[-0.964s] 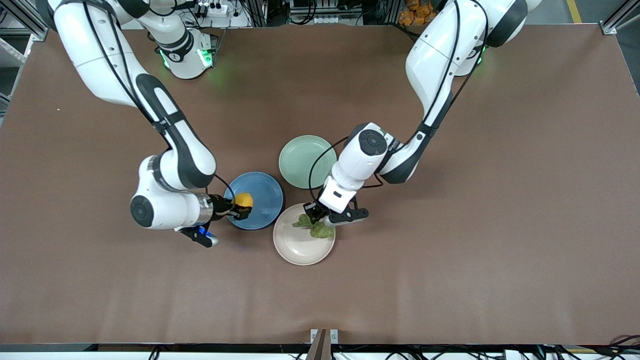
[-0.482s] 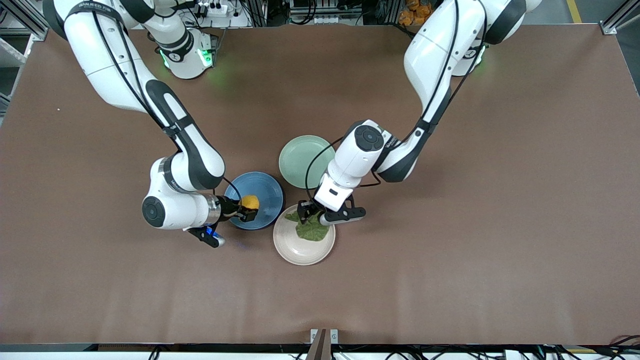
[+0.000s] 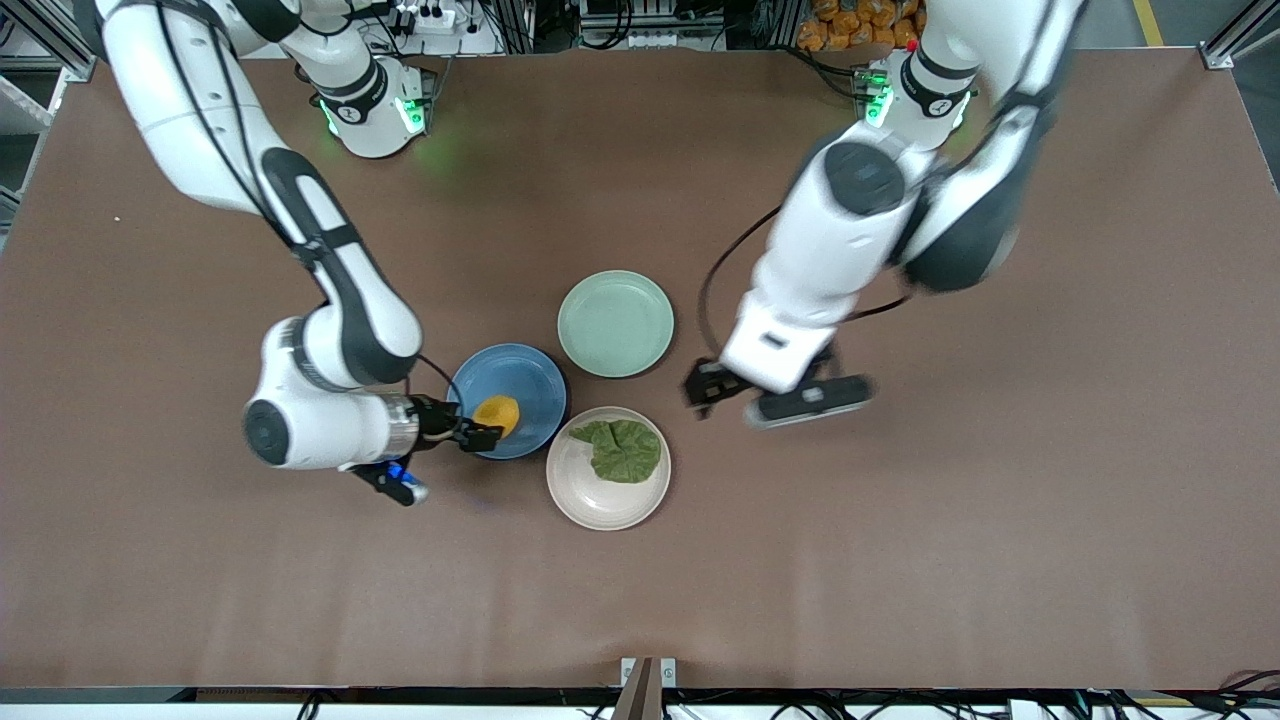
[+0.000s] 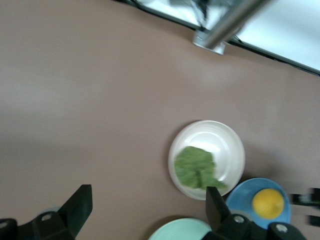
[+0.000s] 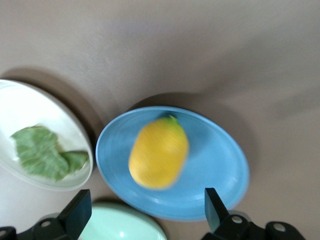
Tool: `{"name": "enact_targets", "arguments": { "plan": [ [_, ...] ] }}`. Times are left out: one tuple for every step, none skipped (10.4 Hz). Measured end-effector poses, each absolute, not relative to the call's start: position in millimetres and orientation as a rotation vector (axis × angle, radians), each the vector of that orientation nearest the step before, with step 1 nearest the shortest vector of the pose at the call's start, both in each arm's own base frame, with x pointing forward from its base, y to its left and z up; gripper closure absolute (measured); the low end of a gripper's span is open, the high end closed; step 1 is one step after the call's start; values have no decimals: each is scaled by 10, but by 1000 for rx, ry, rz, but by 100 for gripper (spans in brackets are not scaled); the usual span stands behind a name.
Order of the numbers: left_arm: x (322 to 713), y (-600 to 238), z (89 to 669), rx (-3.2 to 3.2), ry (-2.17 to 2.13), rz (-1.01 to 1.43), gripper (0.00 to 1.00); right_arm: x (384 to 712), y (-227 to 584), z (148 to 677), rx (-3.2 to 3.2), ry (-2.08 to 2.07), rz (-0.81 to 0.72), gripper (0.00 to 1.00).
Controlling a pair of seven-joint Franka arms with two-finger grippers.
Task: Place lemon and lettuce in plates
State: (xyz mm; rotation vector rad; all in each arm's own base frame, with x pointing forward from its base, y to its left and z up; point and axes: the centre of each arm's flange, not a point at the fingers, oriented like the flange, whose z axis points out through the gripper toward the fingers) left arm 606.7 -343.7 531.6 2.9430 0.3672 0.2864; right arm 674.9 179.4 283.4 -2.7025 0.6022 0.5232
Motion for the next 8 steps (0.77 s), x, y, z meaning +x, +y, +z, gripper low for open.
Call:
{"name": "enact_targets", "arguments": {
  "plan": [
    [6035, -3042, 5635, 2981, 344, 271, 0, 6803, 1472, 3167, -2701, 585, 535, 0],
    [6021, -2671, 5848, 3015, 300, 256, 0, 6814, 1102, 3492, -2704, 561, 539, 0],
    [6015, -2328, 5990, 3044, 263, 237, 0, 6781, 735, 3805, -2710, 510, 527, 0],
    [6005, -2064, 6079, 3064, 244, 216, 0, 6729, 398, 4112, -2730, 448, 481, 0],
    [5979, -1882, 6159, 3078, 221, 204, 0, 6655, 101, 4444, -2762, 403, 413, 0],
    [5921, -1757, 6256, 3091, 181, 193, 0, 6559, -97, 4768, -2818, 369, 348, 0],
    [5851, -1609, 6351, 3106, 145, 170, 0, 6445, -201, 5077, -2893, 347, 293, 0],
    [5798, -1430, 6433, 3111, 143, 153, 0, 6323, -226, 5353, -2946, 336, 250, 0]
  ]
}}
